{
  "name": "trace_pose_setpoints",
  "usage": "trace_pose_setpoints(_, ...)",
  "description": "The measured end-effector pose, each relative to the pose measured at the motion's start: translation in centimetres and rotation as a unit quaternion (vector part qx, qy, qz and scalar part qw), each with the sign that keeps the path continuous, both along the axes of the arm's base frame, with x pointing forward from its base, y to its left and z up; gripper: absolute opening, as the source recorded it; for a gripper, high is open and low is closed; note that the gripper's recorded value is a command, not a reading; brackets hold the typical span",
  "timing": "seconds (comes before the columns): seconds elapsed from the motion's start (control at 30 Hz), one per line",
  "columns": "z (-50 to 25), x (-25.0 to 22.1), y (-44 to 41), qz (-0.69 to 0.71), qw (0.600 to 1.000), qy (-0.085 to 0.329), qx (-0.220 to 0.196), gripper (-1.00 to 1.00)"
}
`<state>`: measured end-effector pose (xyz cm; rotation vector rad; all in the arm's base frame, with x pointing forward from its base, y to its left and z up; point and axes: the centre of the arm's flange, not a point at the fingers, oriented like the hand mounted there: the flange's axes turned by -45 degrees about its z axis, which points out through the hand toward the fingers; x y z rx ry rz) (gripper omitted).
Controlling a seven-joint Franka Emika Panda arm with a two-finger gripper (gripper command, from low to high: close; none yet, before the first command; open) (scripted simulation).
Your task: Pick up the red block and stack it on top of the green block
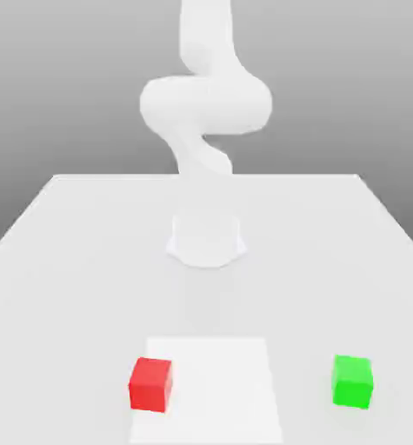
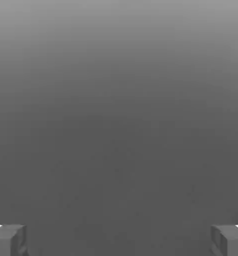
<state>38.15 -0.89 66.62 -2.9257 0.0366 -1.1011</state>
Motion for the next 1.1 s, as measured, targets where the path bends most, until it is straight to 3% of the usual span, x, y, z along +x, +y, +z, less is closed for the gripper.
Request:
trace_pose_setpoints(0.17,-10.0,5.4,-1.7,-0.008,0.997,0.082,0.011,0.0)
trace_pose_setpoints(0.37,-22.5,8.5,-3.6,-0.022,0.984,0.176,0.02,0.0)
trace_pose_setpoints(0.73,-44.4,5.1,-6.8,-0.056,0.939,0.34,0.019,0.0)
trace_pose_setpoints(0.9,-50.7,4.6,-6.9,-0.057,0.934,0.351,0.017,0.0)
trace_pose_setpoints(0.93,-51.6,4.5,-6.9,-0.057,0.934,0.352,0.017,-1.0)
trace_pose_setpoints(1.1,-51.6,4.5,-6.9,-0.057,0.934,0.352,0.017,-1.0)
